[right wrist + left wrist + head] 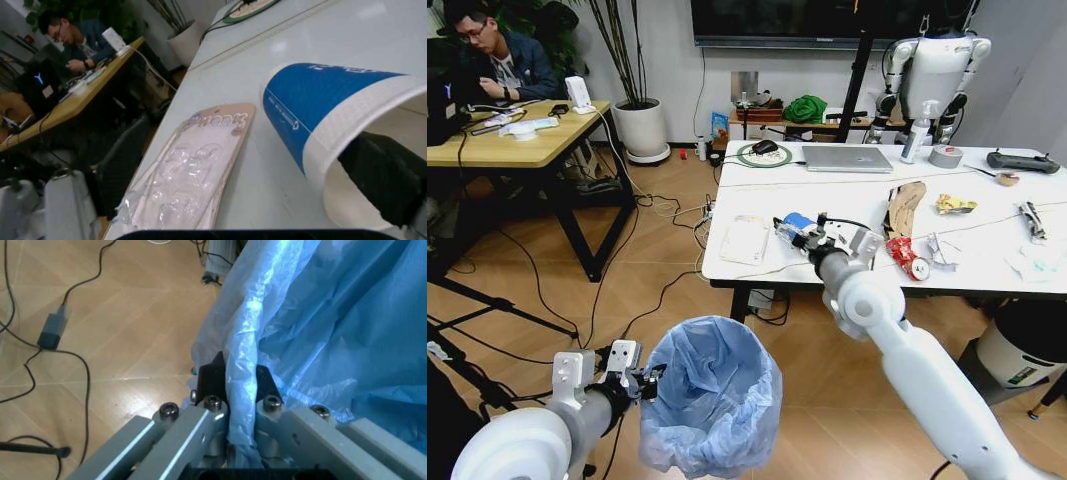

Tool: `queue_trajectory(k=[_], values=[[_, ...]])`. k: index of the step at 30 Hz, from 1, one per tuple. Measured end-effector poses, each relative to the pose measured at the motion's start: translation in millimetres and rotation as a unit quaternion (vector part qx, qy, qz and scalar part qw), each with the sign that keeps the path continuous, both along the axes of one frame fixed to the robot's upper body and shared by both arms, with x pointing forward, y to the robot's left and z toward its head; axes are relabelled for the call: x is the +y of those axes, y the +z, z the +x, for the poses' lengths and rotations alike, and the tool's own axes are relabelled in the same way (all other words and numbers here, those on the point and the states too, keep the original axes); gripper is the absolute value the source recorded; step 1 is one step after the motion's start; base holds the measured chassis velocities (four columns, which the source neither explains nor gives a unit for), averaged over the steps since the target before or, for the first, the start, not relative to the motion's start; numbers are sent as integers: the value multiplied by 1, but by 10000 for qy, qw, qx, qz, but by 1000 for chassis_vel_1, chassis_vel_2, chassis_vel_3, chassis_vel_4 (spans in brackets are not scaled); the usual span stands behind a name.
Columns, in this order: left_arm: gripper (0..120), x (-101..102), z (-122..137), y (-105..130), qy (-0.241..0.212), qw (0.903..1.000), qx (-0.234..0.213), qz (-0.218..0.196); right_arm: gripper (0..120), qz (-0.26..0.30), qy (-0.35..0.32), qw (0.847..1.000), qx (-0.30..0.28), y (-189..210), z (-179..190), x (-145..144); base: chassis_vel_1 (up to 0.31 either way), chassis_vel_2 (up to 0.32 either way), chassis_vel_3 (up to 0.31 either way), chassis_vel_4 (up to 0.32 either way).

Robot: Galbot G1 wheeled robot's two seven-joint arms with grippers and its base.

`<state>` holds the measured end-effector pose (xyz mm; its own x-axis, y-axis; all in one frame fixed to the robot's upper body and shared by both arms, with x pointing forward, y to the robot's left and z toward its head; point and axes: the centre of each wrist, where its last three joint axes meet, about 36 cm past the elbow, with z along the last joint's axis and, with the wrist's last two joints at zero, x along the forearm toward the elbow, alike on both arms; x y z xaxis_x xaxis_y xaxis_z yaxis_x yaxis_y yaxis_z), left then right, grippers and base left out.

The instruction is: Pick up the trash bin and place the trash from the table into it.

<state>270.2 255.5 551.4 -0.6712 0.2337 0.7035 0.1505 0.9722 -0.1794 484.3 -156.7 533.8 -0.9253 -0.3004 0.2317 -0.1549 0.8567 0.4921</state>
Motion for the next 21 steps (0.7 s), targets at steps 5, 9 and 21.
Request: queue_trajectory(k=[5,9,21], values=[[0,1,0,1,-9,10000,4,54,75,-142,15,9998,-99,-3,2,4,0,0,0,0],[0,1,0,0,22,10000,11,90,61,-281,3,9995,-171,-5,4,2,0,0,0,0],[0,-1,0,-1,50,10000,23,27,14,-388,52,9991,-182,-7,7,4,0,0,0,0]])
